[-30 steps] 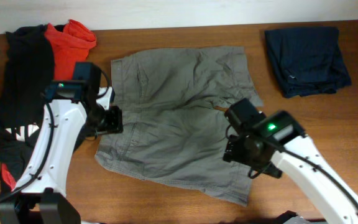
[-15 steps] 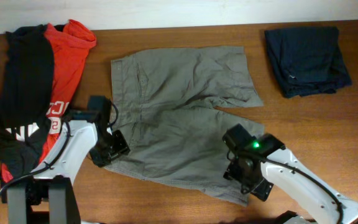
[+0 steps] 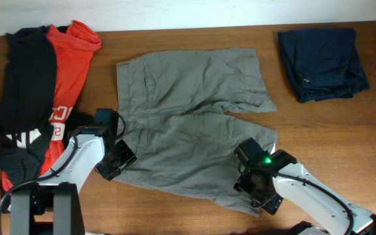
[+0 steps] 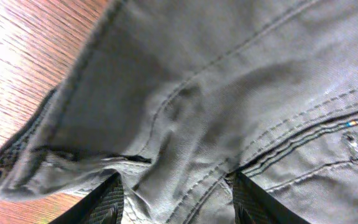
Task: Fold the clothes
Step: 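Move both grippers to the bottom hems of the shorts' legs, then grasp the leg hems with both grippers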
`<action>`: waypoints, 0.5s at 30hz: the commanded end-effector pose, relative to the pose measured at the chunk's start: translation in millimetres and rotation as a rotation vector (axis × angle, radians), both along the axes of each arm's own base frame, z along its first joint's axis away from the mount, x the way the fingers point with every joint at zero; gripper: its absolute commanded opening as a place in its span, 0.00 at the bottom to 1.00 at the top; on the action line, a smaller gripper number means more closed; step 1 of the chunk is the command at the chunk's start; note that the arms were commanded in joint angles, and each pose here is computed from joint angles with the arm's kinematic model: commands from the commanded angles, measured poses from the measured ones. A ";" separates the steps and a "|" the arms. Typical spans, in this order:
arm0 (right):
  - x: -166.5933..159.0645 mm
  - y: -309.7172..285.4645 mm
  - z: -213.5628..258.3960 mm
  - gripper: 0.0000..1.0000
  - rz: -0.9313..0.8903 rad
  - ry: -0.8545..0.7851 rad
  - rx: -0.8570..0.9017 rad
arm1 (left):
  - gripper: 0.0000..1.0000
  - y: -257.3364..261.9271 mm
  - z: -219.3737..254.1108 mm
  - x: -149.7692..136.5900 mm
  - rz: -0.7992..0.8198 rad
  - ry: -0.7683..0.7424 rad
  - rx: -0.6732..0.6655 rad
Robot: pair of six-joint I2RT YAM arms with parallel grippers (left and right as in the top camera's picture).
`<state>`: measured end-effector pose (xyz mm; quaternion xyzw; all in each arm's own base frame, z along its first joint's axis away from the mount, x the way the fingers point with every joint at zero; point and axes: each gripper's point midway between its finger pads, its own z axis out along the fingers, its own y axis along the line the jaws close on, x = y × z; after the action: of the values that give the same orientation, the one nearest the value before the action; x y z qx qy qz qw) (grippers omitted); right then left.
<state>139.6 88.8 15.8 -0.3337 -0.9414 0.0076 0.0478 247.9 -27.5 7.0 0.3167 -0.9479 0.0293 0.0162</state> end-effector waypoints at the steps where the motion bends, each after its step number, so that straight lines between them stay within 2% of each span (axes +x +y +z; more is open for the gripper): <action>1: 1.7 -2.2 -9.2 0.81 0.080 -0.037 0.000 | 0.56 12.0 -3.9 -5.9 0.020 0.006 0.066; 7: 4.7 -0.1 -21.3 0.80 0.169 -0.076 0.026 | 0.56 16.6 -13.7 -17.8 0.018 0.029 0.091; 9: 0.9 2.0 -23.0 0.74 0.168 -0.063 0.043 | 0.56 17.1 -17.0 -23.4 0.018 0.042 0.092; 11: -2.8 2.9 -24.3 0.57 0.167 -0.050 0.054 | 0.54 16.9 -23.2 -29.7 0.018 0.050 0.090; 14: -4.5 3.4 -24.9 0.50 0.166 -0.044 0.059 | 0.40 11.6 -31.3 -34.1 0.019 0.045 0.057; 15: -4.9 4.1 -24.9 0.46 0.166 -0.042 0.064 | 0.31 9.2 -33.4 -35.5 0.019 0.044 0.042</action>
<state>142.8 93.5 -5.5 -0.2593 -0.9650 -0.0259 0.0280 241.6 -21.8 -4.6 0.3226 -0.9463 0.0214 -0.0079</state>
